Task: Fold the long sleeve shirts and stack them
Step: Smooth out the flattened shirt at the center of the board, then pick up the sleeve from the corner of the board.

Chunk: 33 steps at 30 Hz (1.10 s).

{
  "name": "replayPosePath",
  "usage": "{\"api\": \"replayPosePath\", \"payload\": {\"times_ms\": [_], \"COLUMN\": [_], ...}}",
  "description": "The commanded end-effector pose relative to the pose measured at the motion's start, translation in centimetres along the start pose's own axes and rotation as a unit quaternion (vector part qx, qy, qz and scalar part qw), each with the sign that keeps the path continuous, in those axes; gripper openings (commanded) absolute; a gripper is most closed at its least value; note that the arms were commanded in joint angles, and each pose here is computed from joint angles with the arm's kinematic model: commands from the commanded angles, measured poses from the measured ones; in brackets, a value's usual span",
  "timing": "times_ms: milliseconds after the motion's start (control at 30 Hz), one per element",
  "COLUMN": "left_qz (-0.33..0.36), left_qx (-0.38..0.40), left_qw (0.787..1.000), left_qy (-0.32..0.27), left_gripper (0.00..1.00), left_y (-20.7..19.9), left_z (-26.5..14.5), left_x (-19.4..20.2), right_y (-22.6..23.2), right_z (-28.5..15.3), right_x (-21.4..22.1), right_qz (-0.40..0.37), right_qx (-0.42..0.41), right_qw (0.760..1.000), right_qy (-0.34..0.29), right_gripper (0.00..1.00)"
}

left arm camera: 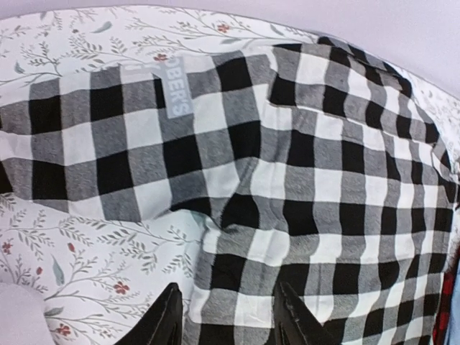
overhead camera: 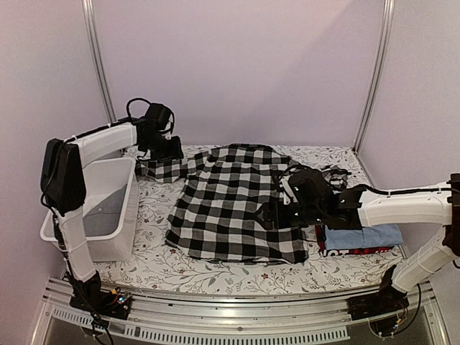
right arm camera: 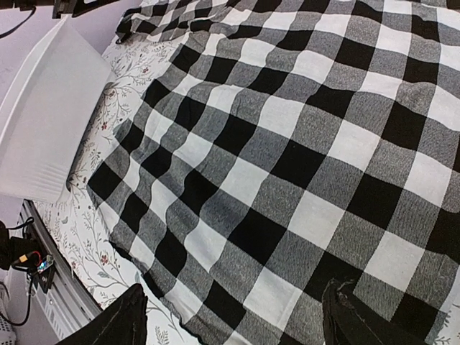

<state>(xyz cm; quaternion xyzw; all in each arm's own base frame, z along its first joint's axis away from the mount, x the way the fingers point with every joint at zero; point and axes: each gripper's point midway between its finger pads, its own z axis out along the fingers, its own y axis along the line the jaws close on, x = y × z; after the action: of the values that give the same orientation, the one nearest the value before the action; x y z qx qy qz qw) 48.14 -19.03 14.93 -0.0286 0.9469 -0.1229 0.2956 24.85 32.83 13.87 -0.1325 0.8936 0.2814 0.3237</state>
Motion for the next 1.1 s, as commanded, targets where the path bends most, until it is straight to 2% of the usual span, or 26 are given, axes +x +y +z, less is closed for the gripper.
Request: {"api": "replayPosePath", "payload": {"times_ms": [0,167,367,733,833,933,1067], "left_qz": [-0.006,0.009,0.024,-0.005,-0.010,-0.012,-0.020], "left_qx": [-0.106,-0.200,-0.288,-0.301,-0.313,-0.323,-0.320], "left_qw": [0.994,0.980,0.957,0.953,0.948,0.944,0.947], "left_qy": [0.022,-0.001,0.007,0.025,0.050,0.062,0.032], "left_gripper": [0.44,0.47,0.48,0.54,0.53,0.53,0.54], "left_y": [6.0,9.4,12.7,17.1,18.4,19.2,18.7], "left_z": [3.0,4.3,6.6,9.3,9.5,8.7,5.8], "left_x": [0.0,-3.0,-4.3,-5.2,-3.8,-2.1,-3.3], "right_y": [1.4,0.9,0.3,0.6,0.8,1.1,1.2], "right_z": [0.8,1.7,1.6,2.5,2.7,3.0,3.8], "right_x": [-4.0,-5.1,-5.9,-5.5,-5.4,-5.3,-4.5], "right_qz": [0.016,0.009,0.013,0.008,0.007,0.006,0.003], "right_qx": [-0.039,-0.036,-0.053,-0.085,-0.092,-0.101,-0.108], "right_qw": [0.997,0.997,0.996,0.995,0.994,0.994,0.994], "right_qy": [-0.062,-0.065,-0.068,-0.054,-0.050,-0.046,-0.029], "right_gripper": [0.83,0.85,0.85,0.85,0.85,0.85,0.82]}}
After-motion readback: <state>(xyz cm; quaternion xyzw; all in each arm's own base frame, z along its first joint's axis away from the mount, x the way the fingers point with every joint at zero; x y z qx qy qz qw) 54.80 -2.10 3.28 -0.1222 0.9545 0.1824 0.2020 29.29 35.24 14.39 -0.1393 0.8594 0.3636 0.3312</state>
